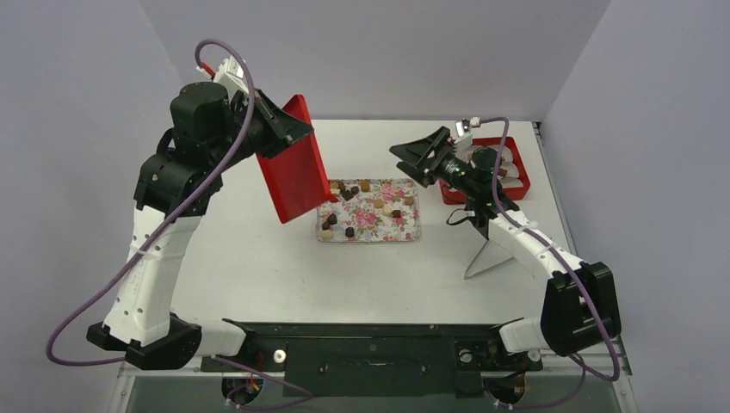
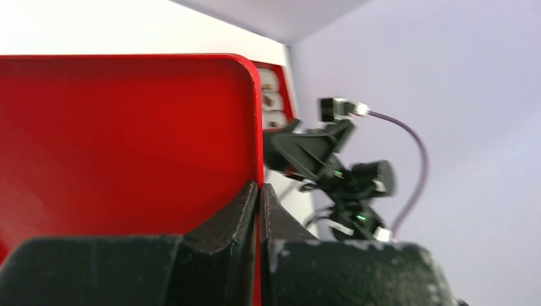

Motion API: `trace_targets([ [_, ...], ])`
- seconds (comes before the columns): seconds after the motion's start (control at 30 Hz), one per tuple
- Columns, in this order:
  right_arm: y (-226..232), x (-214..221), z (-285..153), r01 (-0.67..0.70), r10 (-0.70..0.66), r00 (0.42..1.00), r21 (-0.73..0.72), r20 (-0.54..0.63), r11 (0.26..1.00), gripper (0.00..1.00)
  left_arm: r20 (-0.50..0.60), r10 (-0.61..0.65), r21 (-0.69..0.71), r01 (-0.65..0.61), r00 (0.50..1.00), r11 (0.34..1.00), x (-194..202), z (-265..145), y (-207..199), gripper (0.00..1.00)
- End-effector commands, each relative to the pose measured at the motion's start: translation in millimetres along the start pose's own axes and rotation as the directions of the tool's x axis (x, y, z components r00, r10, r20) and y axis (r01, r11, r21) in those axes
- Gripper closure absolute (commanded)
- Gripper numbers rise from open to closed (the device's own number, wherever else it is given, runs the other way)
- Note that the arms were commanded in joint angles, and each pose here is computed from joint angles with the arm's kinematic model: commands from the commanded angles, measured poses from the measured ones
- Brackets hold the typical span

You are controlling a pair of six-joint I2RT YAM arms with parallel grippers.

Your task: Pack the chocolate

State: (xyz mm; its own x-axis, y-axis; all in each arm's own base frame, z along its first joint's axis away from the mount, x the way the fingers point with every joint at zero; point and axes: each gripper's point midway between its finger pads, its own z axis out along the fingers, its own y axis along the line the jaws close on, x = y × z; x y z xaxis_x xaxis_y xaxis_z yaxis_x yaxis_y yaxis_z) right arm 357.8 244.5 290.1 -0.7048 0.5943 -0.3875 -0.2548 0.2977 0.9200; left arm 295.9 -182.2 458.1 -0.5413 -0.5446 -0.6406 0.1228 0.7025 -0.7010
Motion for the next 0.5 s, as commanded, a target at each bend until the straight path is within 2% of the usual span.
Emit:
trace_targets([
  [0.0,99.6,-18.8,-6.4,0.057,-0.046,0.998,-0.383,0.037,0.922,0.15,-0.01,-0.086,0.363,0.084,0.996,0.928,-22.7,-17.6,-85.1,1.0],
  [0.23,139.2,-22.8,-17.6,-0.002,0.011,1.0,-0.579,0.013,0.815,0.12,-0.041,-0.12,0.606,0.121,0.992,0.786,-35.8,-42.3,-135.2,1.0],
  [0.47,153.7,-24.1,-28.9,-0.084,0.075,0.996,-0.723,-0.045,0.685,0.12,-0.088,-0.152,0.747,0.166,0.984,0.643,-42.4,-69.6,-162.3,1.0],
])
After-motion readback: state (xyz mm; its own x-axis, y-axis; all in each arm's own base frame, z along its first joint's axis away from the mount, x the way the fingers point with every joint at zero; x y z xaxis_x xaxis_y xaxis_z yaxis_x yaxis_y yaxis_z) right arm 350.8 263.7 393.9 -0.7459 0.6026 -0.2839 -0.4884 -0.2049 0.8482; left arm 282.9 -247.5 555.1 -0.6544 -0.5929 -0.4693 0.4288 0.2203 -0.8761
